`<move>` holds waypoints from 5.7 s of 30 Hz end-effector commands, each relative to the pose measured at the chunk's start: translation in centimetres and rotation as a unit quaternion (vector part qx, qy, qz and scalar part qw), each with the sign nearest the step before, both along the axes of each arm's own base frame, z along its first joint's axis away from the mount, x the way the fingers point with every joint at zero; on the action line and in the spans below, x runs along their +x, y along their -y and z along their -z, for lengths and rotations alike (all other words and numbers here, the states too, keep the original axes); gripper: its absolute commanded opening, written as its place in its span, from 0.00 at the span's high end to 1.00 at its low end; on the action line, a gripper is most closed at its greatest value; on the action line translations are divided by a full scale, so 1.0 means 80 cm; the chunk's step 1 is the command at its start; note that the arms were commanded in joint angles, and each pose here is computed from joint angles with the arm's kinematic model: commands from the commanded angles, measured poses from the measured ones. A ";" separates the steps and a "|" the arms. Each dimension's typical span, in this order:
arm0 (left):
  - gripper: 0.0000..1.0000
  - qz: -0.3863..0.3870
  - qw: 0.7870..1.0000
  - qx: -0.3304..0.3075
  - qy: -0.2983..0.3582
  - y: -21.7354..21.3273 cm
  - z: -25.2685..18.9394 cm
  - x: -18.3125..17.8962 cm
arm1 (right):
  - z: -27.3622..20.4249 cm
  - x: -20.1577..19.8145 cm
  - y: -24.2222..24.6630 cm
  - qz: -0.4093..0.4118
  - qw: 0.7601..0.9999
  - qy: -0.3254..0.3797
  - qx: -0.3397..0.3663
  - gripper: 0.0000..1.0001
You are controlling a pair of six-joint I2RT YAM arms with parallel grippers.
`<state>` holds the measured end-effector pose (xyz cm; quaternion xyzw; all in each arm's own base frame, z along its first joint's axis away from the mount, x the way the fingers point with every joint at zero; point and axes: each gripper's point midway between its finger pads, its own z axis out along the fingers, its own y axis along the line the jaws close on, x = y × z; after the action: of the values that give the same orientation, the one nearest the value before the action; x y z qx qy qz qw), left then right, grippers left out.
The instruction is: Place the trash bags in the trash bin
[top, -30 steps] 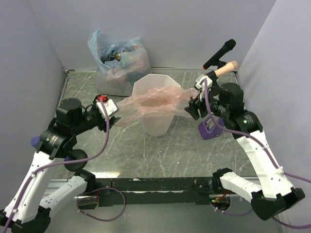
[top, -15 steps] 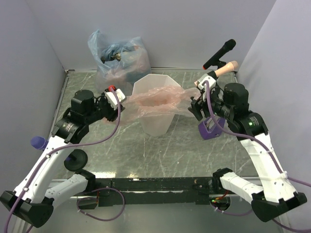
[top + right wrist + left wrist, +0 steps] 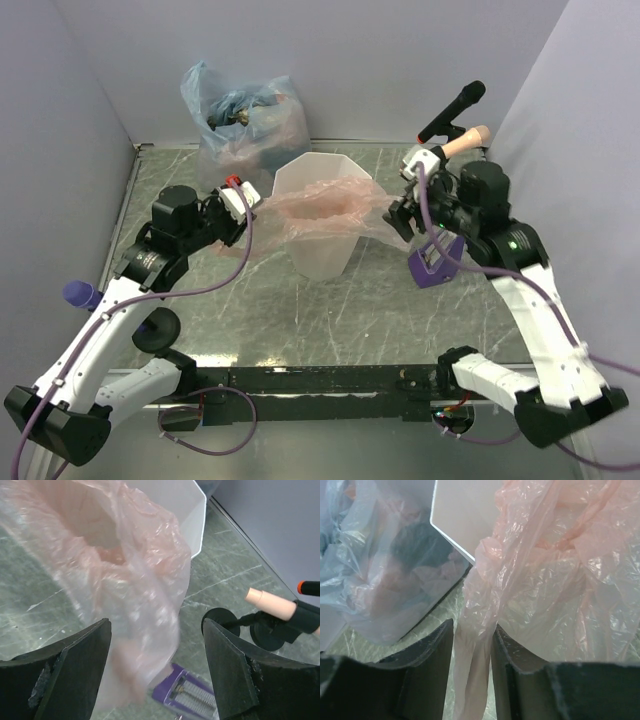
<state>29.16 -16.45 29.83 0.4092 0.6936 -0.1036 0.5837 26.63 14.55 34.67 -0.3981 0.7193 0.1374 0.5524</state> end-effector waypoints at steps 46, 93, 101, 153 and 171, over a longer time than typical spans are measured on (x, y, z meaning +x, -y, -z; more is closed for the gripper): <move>0.92 -0.078 0.981 -0.172 -0.041 0.008 0.009 0.153 | 0.032 0.182 -0.045 0.013 0.976 -0.137 0.172 0.49; 0.56 -0.158 0.970 -0.148 -0.113 -0.089 0.021 0.127 | 0.043 0.142 0.027 0.136 0.968 -0.153 0.143 0.55; 0.45 -0.057 0.997 -0.051 -0.010 -0.099 -0.020 0.046 | 0.001 0.078 0.021 0.017 0.993 -0.055 0.102 0.36; 0.99 0.142 0.986 0.086 -0.012 -0.048 0.086 -0.067 | 0.104 -0.054 -0.042 -0.231 0.957 0.125 -0.125 1.00; 0.99 0.104 0.991 0.033 0.072 -0.030 0.071 0.001 | 0.103 0.011 -0.056 -0.168 0.959 0.178 -0.139 1.00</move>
<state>27.73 -13.69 19.42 0.5220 0.6388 -0.1285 0.5504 26.41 18.63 22.42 -0.6231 0.5644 0.0728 0.5366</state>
